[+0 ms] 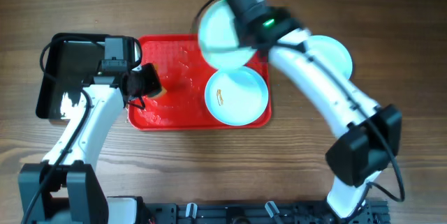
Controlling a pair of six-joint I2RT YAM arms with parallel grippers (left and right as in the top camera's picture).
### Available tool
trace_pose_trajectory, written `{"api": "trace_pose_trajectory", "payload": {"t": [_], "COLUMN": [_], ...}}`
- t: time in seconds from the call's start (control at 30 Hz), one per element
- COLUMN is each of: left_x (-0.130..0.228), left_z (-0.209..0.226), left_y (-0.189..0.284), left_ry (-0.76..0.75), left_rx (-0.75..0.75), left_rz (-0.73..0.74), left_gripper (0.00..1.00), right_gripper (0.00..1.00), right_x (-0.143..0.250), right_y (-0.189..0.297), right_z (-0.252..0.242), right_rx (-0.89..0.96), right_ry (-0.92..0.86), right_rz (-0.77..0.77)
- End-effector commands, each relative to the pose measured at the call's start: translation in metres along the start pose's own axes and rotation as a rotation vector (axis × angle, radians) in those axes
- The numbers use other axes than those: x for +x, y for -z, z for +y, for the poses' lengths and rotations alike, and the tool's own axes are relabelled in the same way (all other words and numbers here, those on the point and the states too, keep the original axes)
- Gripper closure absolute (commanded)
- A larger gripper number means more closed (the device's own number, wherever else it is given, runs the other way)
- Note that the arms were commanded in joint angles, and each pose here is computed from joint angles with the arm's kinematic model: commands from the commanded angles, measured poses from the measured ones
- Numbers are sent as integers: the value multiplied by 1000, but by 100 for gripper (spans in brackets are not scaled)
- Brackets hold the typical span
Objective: Clean dirty plates on tray and stack at the side
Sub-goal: 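Lift the left plate with the right gripper onto the right plate, then release the stacked plate and move the right gripper toward the tray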
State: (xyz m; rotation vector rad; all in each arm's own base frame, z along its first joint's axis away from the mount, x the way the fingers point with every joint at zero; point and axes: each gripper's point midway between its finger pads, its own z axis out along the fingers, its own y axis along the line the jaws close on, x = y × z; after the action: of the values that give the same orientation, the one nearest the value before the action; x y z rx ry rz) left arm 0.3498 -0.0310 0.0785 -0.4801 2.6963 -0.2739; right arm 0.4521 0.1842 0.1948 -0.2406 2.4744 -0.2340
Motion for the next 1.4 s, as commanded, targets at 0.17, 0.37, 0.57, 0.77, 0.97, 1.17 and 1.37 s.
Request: {"api": "trace_pose_trajectory", "payload": {"t": [0.17, 0.37, 0.57, 0.77, 0.97, 1.17, 1.37], "left_x": [3, 3, 2, 0, -1, -1, -1], "left_z": [-1, -1, -1, -2, -2, -2, -2], "left_y": [-3, -3, -3, -3, -3, -3, -3], "left_ry": [8, 8, 7, 6, 6, 6, 6], "left_rx": [17, 17, 19, 22, 23, 23, 23], "left_rz": [14, 14, 11, 3, 1, 1, 1], "left_gripper": [96, 96, 96, 96, 96, 96, 96], "right_gripper": [96, 96, 96, 57, 61, 61, 68], "right_x": [73, 139, 179, 178, 158, 172, 201], "right_y": [-47, -63, -87, -88, -73, -33, -35], "right_z": [-181, -237, -244, -224, -144, -29, 0], "right_rx": [-33, -33, 5, -42, -331, -424, -223], "right_ry": [-664, -830, -877, -852, -745, -468, -470], "right_rz": [308, 431, 462, 481, 541, 703, 743]}}
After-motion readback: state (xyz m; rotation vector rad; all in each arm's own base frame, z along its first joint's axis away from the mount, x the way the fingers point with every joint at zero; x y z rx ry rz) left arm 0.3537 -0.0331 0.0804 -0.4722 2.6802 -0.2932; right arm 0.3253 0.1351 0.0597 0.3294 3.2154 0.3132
